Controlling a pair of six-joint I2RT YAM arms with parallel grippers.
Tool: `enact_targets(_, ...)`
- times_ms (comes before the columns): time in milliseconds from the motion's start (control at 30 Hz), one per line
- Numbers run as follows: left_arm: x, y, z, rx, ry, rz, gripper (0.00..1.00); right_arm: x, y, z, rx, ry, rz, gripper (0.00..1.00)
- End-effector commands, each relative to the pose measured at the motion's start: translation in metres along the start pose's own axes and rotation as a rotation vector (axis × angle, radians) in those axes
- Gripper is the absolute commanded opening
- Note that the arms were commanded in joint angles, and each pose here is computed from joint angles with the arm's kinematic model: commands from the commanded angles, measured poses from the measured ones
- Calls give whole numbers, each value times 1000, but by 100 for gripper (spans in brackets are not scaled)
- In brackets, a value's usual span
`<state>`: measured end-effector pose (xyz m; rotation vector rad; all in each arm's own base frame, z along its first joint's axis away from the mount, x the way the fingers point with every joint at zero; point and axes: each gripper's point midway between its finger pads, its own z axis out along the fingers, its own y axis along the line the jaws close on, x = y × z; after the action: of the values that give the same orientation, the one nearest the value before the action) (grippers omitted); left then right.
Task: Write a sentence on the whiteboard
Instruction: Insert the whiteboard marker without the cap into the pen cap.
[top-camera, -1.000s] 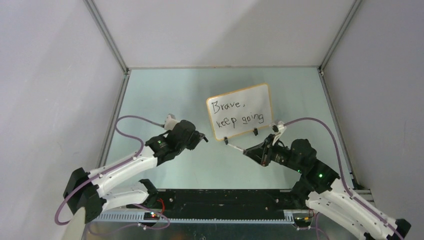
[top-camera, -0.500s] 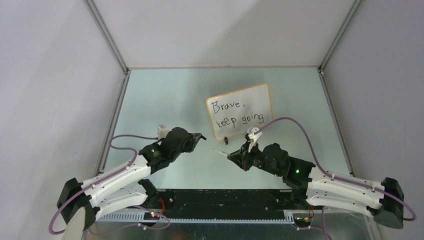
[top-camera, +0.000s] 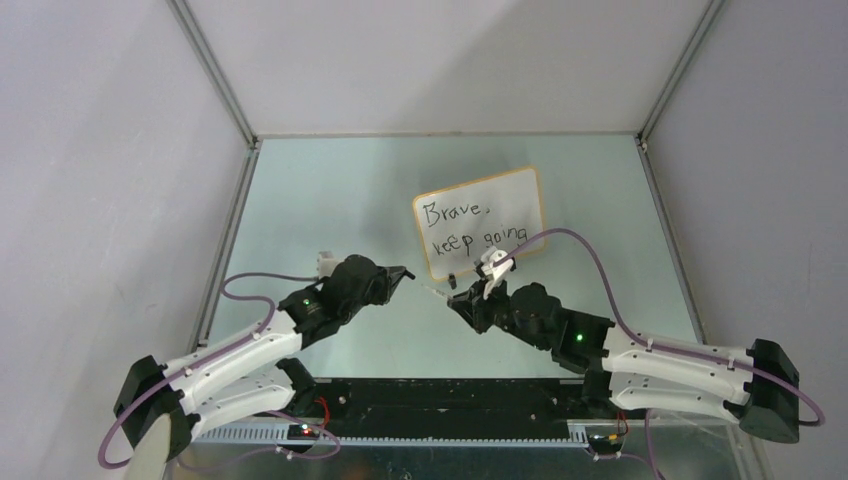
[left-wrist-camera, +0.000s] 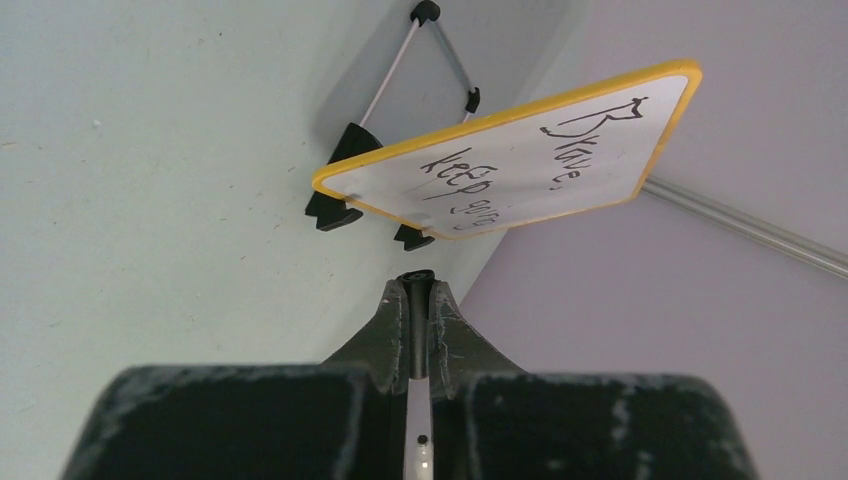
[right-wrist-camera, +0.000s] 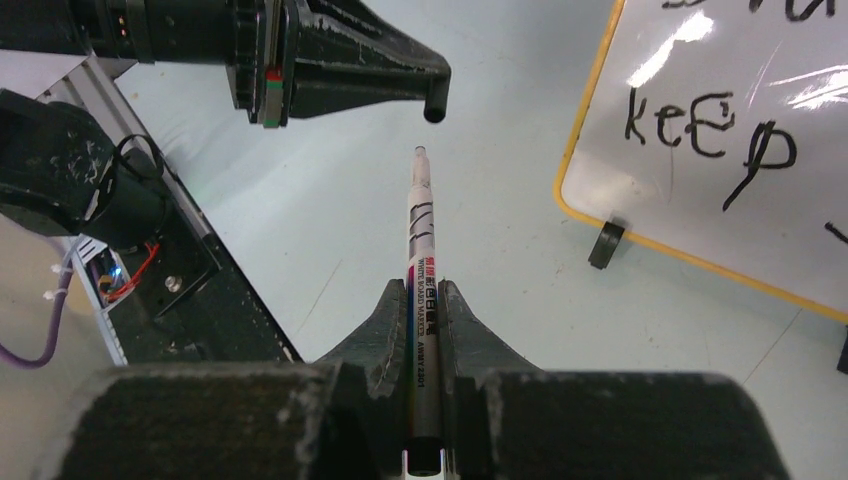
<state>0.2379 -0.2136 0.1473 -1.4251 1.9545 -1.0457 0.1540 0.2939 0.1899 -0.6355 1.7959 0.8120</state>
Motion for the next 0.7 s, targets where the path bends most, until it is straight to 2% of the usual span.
enact_targets(0, -1, -5, 0, 24, -2, -37, 0, -38, 7, 6, 6, -96, -15, 0)
enact_targets(667, 2, -6, -1, 36, 18, -44, 0, -38, 10, 18, 1, -88, -25, 0)
